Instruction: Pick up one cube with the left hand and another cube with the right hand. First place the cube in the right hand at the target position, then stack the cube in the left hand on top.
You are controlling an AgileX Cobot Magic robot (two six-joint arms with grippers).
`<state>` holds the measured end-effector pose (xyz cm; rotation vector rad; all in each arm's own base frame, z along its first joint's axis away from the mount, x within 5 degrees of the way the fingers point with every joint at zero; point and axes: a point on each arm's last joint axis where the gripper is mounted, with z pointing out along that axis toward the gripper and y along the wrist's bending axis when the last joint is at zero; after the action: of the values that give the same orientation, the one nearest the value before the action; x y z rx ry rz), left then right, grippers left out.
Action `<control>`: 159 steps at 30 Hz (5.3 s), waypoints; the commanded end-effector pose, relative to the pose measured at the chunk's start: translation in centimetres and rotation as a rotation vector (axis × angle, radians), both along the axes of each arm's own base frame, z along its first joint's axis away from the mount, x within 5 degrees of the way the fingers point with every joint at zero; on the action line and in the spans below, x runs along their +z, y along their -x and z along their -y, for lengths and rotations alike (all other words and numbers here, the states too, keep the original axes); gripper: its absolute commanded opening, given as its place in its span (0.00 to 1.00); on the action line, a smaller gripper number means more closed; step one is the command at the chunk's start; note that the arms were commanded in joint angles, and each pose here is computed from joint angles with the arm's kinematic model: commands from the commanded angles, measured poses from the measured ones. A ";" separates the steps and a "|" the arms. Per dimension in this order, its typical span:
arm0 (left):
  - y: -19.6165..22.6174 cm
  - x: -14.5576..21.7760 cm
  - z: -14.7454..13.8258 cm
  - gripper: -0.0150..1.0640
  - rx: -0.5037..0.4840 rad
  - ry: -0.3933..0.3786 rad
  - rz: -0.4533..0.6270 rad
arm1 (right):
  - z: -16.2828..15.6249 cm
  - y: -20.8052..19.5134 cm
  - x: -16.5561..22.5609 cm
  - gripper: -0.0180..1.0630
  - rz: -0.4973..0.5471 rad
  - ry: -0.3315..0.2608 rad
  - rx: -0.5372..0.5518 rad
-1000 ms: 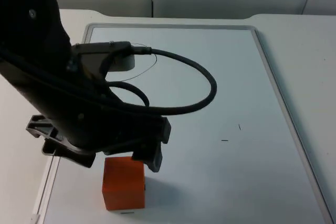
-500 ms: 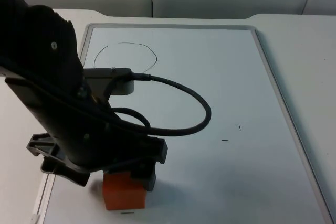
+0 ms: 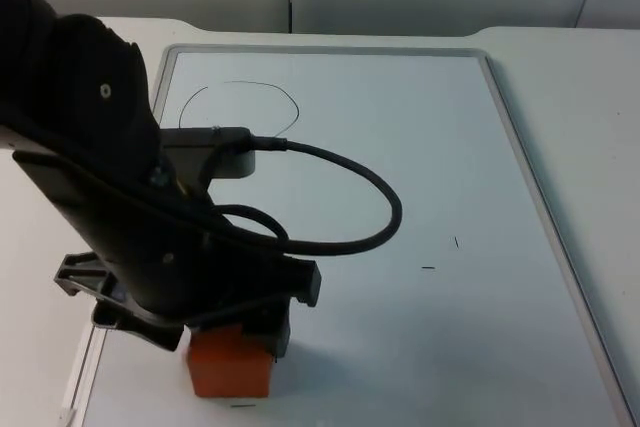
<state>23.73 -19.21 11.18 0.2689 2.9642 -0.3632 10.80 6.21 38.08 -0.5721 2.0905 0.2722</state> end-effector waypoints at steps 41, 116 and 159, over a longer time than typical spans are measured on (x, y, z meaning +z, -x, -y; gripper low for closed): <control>9.0 21.9 -6.5 0.19 -0.266 0.250 0.586 | -2.3 -3.5 -1.8 0.01 -0.085 0.091 0.035; 9.8 20.9 -7.4 0.19 -0.287 0.223 0.627 | -27.9 -35.3 -26.7 0.02 -0.283 0.309 0.240; 9.5 21.2 -7.4 0.19 -0.291 0.218 0.683 | -25.5 -31.2 -7.5 0.71 -0.125 0.232 0.321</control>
<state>14.30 -11.71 32.07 0.6510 2.2387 -0.4915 42.88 32.16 28.17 -1.0412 2.1933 0.2376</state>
